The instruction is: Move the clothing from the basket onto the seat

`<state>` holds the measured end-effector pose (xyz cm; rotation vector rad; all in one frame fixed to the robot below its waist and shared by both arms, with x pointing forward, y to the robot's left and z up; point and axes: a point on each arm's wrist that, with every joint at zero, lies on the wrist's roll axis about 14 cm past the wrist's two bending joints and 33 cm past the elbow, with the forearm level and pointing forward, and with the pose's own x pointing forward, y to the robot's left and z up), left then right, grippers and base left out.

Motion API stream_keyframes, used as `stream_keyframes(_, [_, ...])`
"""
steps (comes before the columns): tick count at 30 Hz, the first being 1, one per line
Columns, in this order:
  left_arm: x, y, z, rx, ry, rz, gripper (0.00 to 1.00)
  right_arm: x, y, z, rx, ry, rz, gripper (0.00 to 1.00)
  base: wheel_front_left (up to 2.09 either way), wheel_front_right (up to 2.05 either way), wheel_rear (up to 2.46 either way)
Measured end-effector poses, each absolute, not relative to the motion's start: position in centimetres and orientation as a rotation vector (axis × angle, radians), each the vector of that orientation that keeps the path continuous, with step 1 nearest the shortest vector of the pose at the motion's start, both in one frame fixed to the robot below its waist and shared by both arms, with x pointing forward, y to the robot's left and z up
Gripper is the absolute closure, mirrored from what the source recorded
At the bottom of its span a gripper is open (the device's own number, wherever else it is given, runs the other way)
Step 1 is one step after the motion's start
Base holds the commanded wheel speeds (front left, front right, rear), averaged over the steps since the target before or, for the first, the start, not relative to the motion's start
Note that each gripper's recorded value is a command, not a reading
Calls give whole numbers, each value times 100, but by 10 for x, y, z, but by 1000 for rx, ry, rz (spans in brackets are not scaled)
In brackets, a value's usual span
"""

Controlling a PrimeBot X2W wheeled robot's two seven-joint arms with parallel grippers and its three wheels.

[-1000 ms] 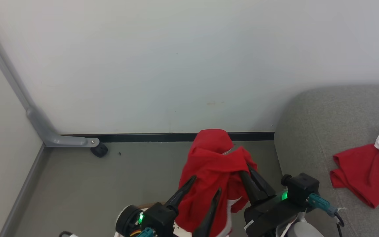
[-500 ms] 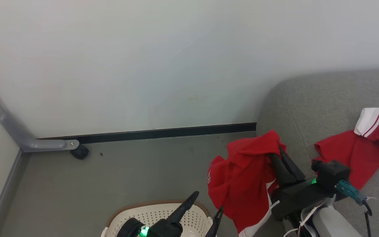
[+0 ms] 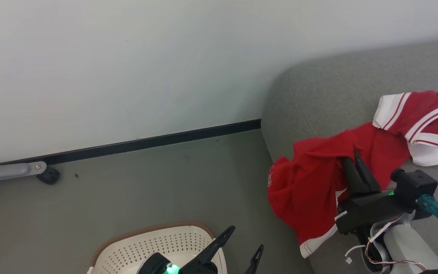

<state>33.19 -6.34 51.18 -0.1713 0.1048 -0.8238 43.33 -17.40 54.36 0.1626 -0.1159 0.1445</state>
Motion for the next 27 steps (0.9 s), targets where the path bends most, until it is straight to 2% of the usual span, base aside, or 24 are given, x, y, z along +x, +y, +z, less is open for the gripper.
stream_keyframes(16, [330, -117, 497, -175, 158, -1024, 0, 403, -287, 531, 132, -92, -178, 100, 0, 0, 0])
stream_keyframes(27, [337, -136, 491, -185, 175, -1092, 0, 408, -339, 553, 72, -138, -288, 100, 0, 0, 0])
